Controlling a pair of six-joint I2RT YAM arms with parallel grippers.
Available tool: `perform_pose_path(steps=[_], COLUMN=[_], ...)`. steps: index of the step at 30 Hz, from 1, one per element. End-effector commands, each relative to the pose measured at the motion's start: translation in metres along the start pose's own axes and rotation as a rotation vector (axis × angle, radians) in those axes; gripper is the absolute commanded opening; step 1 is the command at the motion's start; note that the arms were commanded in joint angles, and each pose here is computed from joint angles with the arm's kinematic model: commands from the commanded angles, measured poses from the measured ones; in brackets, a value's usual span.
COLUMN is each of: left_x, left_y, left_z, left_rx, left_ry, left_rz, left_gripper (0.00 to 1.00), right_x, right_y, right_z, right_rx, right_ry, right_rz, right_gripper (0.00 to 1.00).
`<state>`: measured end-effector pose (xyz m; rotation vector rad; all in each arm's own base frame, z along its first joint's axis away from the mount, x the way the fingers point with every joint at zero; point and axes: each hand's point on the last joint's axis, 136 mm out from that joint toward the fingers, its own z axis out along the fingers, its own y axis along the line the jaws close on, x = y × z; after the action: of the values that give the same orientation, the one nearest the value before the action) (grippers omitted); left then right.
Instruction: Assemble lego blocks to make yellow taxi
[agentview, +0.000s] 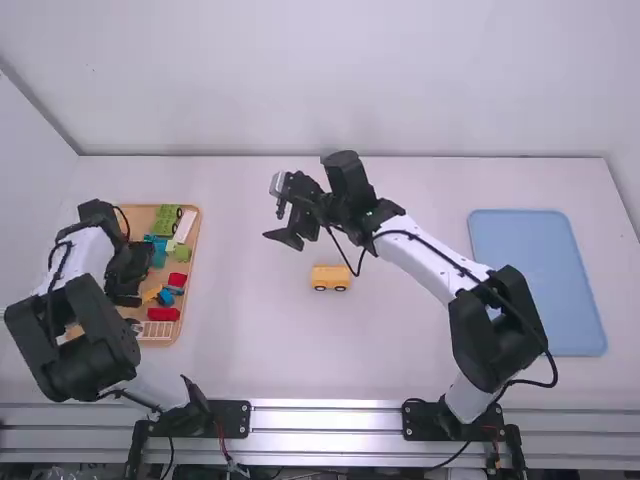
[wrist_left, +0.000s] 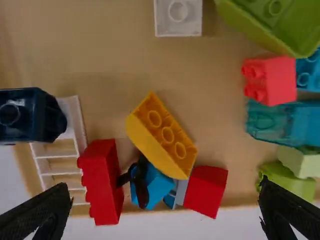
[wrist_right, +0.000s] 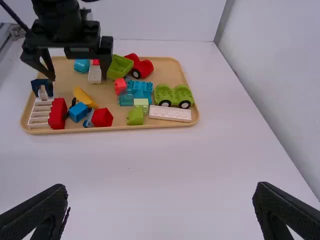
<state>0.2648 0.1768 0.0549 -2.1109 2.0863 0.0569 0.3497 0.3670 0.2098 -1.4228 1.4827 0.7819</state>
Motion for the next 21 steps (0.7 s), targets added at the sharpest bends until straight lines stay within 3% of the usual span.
perform_pose_path(steps=[1,7,15,21], left_x=[0.005,0.006,0.013,0.013], left_y=[0.004,0.007,-0.002,-0.003], left_z=[0.010,0.021,0.035,0.041], left_rx=[0.001,0.013,0.089,0.108], left_ry=[0.015,0.003,0.019,0.007], left_rz=[-0.021,-0.025,-0.043,-0.088], left_gripper=[0.99,0.98,0.83,0.82], right_x=[-0.009,-0.009,-0.007,-0.003], right_y=[-0.003,-0.003,-0.006,-0.009], right_z=[0.001,0.001,0.001,0.000], right_rx=[0.001,0.000,0.019,0.039], right_ry=[-0.016,-0.015,-0.004,0.014], right_rz=[-0.008,-0.007,-0.007,-0.001], right_gripper=[0.99,0.99,0.99,0.99])
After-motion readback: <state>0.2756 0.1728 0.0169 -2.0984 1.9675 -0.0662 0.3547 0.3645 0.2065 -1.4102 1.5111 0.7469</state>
